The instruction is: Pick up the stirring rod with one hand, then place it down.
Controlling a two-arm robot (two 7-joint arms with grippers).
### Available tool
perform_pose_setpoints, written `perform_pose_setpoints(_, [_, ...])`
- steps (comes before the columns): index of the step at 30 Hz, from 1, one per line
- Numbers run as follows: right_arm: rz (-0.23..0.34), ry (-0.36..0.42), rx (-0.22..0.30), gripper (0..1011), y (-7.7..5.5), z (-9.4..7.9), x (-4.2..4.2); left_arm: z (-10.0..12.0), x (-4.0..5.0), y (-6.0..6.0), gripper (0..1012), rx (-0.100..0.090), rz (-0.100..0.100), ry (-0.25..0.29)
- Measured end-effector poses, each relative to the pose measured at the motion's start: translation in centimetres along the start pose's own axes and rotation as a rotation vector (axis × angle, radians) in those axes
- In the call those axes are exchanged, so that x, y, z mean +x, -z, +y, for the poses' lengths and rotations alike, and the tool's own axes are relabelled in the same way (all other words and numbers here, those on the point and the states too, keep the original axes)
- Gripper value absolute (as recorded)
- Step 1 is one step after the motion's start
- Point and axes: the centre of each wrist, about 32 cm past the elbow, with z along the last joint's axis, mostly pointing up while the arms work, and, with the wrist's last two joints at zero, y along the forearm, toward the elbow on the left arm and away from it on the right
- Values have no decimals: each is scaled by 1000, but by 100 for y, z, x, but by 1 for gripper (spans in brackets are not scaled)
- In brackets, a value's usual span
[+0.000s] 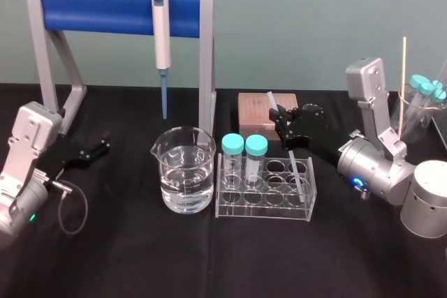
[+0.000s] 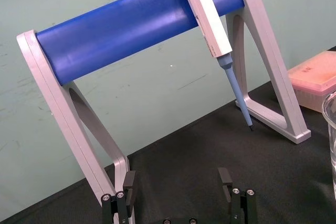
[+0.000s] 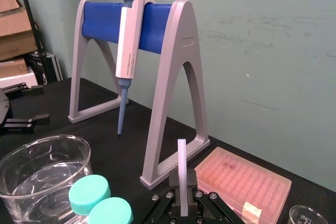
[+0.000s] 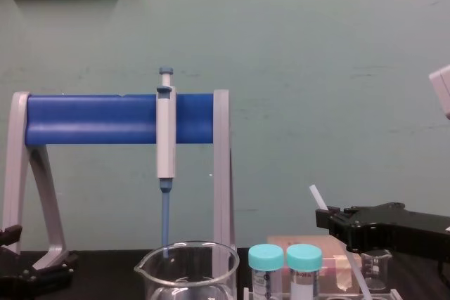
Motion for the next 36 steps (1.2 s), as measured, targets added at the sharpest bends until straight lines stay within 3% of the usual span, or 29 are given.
perform_pose_setpoints(8, [-2, 1, 4, 67, 2, -2, 0, 0, 0, 0, 1000, 0, 0, 0])
perform_pose_setpoints(15, [-16, 10, 127, 67, 115, -56, -27, 0, 0, 0, 1000, 0, 0, 0])
perform_pose_setpoints(22, [2, 10, 204, 67, 165, -114, -53, 0, 0, 0, 1000, 0, 0, 0])
perform_pose_setpoints(30, [2, 11, 303, 67, 53, -179, -72, 0, 0, 0, 1000, 0, 0, 0])
perform_pose_setpoints(36, [-14, 17, 381, 67, -104, -242, -65, 0, 0, 0, 1000, 0, 0, 0])
